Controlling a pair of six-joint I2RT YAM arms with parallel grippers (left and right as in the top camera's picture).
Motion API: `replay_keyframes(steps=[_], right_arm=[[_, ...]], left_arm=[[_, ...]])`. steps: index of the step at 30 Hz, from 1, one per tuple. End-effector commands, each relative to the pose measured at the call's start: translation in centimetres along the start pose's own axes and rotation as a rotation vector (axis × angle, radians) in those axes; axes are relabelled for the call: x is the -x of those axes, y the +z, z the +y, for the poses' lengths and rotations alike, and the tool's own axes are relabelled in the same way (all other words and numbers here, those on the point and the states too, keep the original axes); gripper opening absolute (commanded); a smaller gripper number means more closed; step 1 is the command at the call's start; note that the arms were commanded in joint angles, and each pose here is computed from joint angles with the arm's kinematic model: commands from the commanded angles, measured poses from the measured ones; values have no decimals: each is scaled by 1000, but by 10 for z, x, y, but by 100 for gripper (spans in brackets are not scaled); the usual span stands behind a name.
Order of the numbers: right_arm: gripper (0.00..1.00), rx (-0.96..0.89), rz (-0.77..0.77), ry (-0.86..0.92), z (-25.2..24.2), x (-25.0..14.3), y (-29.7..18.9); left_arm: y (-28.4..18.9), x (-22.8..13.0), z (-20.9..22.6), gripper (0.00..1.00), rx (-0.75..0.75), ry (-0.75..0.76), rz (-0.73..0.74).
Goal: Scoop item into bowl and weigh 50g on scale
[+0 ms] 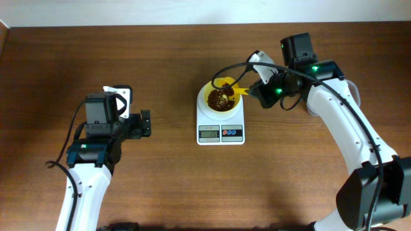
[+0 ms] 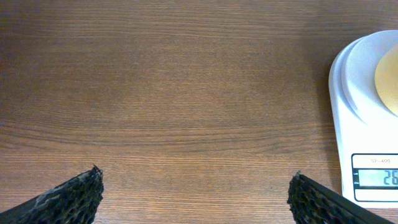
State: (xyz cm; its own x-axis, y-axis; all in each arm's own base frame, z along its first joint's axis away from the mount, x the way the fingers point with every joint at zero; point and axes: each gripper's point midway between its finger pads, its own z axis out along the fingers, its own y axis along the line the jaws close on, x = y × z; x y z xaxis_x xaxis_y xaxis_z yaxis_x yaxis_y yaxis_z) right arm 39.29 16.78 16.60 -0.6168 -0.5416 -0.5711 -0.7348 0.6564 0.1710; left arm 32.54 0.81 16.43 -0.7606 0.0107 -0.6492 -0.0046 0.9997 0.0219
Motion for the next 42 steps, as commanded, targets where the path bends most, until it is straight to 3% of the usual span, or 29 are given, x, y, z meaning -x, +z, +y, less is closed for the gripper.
replay_keyframes(steps=[1, 4, 6, 16, 26, 34, 38, 42], right_arm=[[4, -31, -15, -75, 11, 13, -11], [4, -24, -19, -93, 18, 16, -9], [4, -128, 30, -90, -1, 8, -10], [4, 44, -49, -68, 31, 22, -8], [4, 45, -60, 44, 30, 25, -8], [4, 7, -48, -221, 25, 22, -8], [4, -4, -42, -229, 23, 22, -8], [4, -16, -37, -378, 21, 21, -8]], left_arm=[[2, -2, 3, 99, 10, 12, 6], [2, -2, 3, 99, 10, 12, 6], [2, -2, 3, 99, 10, 12, 6], [2, -2, 3, 99, 10, 11, 6], [2, -2, 3, 99, 10, 12, 6], [2, -2, 3, 99, 10, 11, 6], [2, -2, 3, 99, 10, 11, 6], [2, -2, 3, 99, 10, 12, 6]])
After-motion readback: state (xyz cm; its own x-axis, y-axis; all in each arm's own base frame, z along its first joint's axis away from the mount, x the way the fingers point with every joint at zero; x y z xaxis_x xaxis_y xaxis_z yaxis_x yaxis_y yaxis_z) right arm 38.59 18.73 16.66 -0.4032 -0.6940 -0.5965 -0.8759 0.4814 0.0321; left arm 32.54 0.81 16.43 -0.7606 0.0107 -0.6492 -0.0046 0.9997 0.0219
